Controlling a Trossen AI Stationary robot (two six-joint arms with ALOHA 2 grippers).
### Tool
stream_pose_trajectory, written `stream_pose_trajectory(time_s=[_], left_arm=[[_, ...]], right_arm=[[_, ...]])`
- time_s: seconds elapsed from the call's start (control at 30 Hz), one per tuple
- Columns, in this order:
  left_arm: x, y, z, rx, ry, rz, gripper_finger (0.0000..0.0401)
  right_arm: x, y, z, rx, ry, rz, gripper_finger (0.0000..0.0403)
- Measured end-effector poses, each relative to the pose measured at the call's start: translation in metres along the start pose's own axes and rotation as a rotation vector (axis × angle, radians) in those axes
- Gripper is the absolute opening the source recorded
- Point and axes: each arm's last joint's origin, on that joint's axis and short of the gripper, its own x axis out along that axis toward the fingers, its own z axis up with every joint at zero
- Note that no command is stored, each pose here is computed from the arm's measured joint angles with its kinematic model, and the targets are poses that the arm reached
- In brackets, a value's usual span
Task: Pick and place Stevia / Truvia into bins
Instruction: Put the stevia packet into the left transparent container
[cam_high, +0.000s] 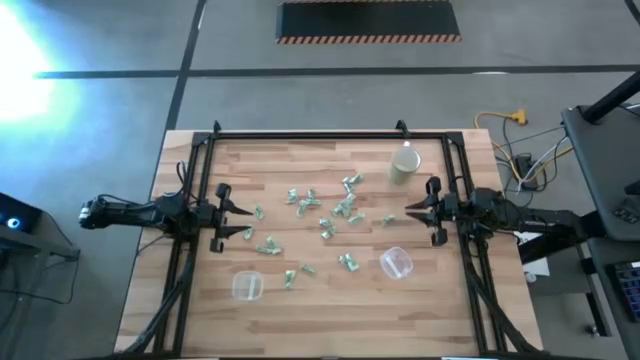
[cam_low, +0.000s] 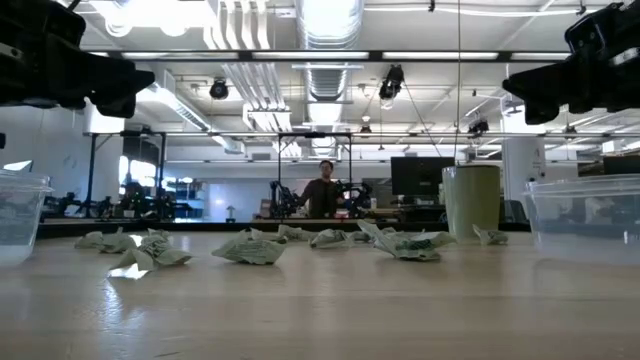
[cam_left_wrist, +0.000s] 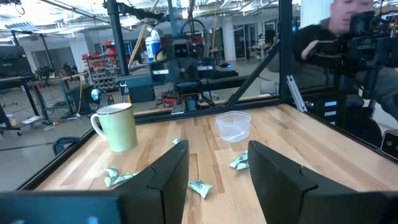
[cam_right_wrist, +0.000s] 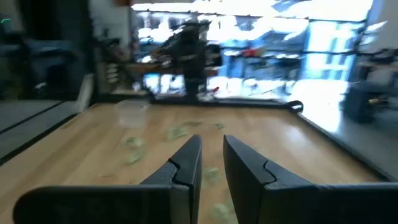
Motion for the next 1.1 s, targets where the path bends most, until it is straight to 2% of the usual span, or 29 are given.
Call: stream_pose_trajectory(time_s=[0.13,0.27,0.37,0.67,0.93,1.1], left_arm=[[0.000,0.000,0.000,0.000,0.000,0.000,0.0148],[0.000,0.000,0.000,0.000,0.003,0.000,0.0148],[0.000,0.000,0.000,0.000,0.006,0.000,0.0148],[0.001,0.000,-0.001,0.000,0.010,-0.001,0.0148],[0.001,0.000,-0.001,0.000,0.010,-0.001,0.0148],[0.001,0.000,-0.001,0.000,0.009,-0.001,0.0148]], right_arm=[[-0.003,-0.018,0.001,-0.010,-0.002,-0.176,0.0057],[-0.004,-0.022,0.004,-0.015,-0.029,-0.340,0.0057],[-0.004,-0.022,0.001,-0.012,-0.014,-0.408,0.0057],[-0.004,-0.021,0.002,-0.011,-0.019,-0.403,0.0057],[-0.001,-0.006,0.002,-0.002,-0.019,-0.240,0.0057],[0.000,-0.002,0.002,0.000,-0.017,-0.207,0.0057]])
